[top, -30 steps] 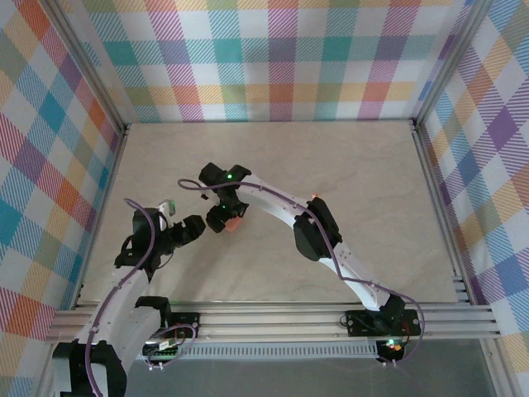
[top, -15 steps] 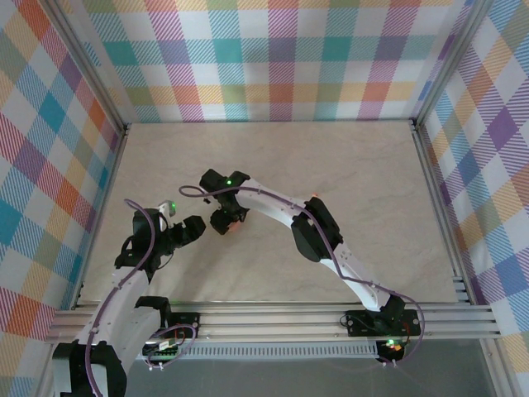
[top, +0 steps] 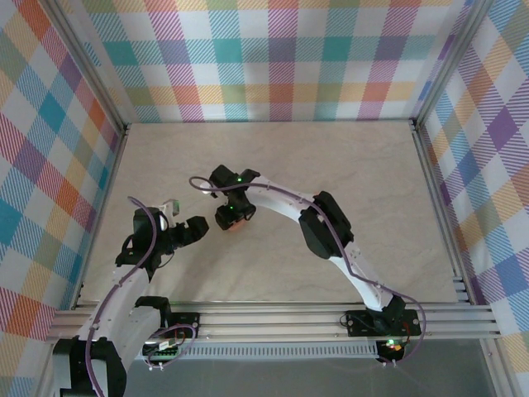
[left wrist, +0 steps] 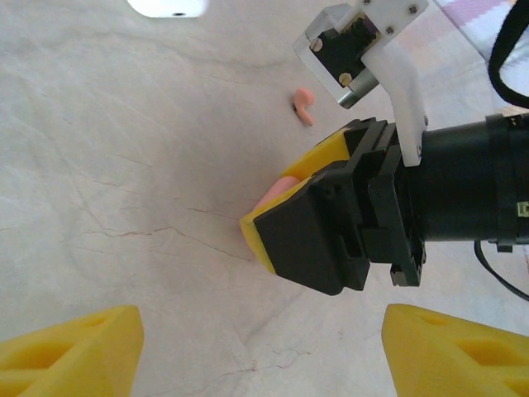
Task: Insert the wireless bluetooth earbuds into the charging case
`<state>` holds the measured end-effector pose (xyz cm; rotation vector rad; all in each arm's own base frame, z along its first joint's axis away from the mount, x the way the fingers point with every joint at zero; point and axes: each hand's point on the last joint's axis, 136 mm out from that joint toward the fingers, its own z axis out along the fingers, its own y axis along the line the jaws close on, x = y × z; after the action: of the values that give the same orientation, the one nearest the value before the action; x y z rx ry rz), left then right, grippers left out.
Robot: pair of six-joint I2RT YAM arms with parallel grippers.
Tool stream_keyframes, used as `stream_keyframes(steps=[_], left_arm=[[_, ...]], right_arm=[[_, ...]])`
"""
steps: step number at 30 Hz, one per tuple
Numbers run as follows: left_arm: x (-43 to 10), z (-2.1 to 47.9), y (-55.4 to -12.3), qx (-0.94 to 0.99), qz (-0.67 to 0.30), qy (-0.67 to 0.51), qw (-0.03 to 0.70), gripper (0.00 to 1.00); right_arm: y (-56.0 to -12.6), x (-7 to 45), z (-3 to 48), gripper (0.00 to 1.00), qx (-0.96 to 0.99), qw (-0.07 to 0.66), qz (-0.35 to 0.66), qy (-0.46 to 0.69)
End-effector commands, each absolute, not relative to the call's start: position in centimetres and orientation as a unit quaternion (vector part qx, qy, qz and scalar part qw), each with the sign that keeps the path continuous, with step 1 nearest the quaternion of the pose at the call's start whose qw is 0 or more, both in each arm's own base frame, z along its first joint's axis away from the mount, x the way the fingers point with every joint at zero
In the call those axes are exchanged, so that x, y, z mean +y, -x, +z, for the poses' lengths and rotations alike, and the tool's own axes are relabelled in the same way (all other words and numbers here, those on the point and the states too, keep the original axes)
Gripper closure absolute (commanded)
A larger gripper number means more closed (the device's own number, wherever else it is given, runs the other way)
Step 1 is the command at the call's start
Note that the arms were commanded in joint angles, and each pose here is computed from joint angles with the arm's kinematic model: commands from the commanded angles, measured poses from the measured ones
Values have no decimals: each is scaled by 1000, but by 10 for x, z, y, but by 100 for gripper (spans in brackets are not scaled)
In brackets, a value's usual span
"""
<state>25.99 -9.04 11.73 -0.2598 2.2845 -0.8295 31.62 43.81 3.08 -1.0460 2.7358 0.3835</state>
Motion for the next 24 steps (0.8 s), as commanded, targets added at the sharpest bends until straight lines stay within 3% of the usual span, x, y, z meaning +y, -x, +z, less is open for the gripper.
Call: stream_keyframes(steps=[1, 11, 24], left_arm=[[-109, 147, -264, 857, -356, 43, 370, 26], [-182, 215, -254, 774, -380, -99, 497, 25], [-279, 240, -269, 726, -429, -152, 515, 27]], right_arm=[[-309, 440, 78, 46, 925, 95, 207, 305], [-321, 384, 158, 46, 928, 139, 308, 157], [-304, 336, 219, 46, 914, 206, 330, 111]])
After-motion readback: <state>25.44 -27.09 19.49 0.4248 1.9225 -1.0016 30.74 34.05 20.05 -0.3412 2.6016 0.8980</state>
